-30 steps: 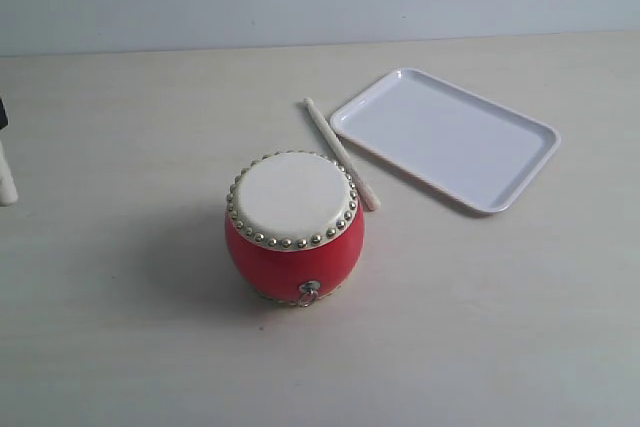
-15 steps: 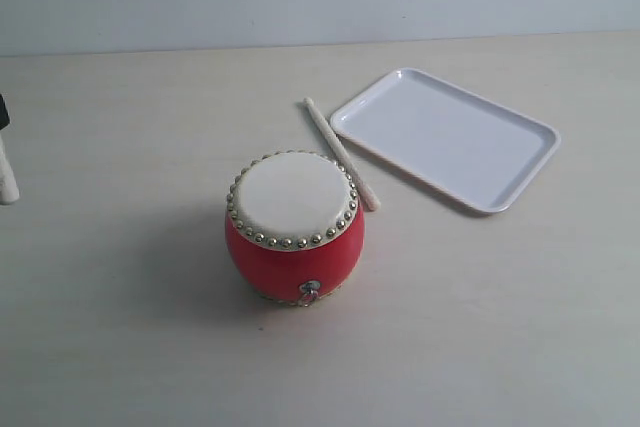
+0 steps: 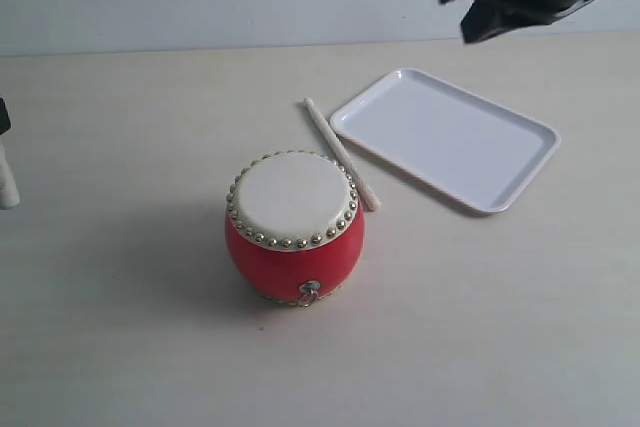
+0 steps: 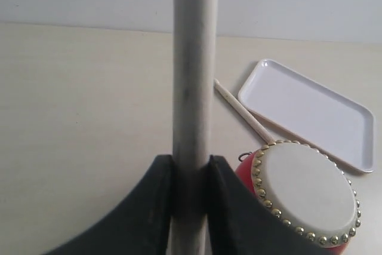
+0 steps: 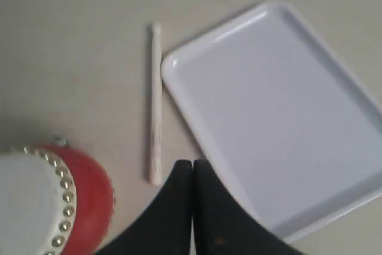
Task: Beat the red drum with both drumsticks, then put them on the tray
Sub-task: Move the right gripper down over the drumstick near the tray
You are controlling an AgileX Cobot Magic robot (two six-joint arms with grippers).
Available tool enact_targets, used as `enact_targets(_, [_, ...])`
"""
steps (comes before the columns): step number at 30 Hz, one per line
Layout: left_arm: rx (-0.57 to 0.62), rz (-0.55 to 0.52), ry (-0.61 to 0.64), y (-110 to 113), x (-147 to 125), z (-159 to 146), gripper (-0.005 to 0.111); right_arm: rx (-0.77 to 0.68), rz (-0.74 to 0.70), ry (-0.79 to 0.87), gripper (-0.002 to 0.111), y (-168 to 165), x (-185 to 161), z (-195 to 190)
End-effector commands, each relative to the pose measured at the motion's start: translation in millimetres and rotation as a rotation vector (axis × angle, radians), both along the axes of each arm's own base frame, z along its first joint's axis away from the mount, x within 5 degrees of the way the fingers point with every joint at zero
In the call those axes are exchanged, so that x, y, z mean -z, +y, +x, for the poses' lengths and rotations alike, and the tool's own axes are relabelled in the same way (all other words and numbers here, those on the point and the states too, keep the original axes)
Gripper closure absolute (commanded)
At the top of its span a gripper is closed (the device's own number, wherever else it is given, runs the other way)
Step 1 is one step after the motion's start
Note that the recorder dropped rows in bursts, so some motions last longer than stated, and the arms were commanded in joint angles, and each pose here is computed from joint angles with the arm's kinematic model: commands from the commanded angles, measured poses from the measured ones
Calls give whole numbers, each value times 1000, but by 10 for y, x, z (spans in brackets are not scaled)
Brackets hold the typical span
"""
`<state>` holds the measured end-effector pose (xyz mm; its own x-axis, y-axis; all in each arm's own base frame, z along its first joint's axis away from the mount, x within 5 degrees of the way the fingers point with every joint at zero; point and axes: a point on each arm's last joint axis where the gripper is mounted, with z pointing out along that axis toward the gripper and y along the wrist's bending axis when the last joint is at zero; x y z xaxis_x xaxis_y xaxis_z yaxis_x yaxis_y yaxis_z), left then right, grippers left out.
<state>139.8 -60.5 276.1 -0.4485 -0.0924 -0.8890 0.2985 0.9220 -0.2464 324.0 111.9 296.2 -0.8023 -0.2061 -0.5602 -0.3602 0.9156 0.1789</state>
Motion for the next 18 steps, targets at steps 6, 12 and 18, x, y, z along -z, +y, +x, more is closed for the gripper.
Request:
enact_targets(6, [5,-2,-4,-8,2,-4,107,-206,-402,259,97,488,687,214])
enact_targets(12, [5,-2,-4,-8,2,-4,107,-269,-427,255,79,712,887,199])
enact_targets(18, [6,-1,-1,-8,6,-5,107,-271,-378,171,73,831,979,290])
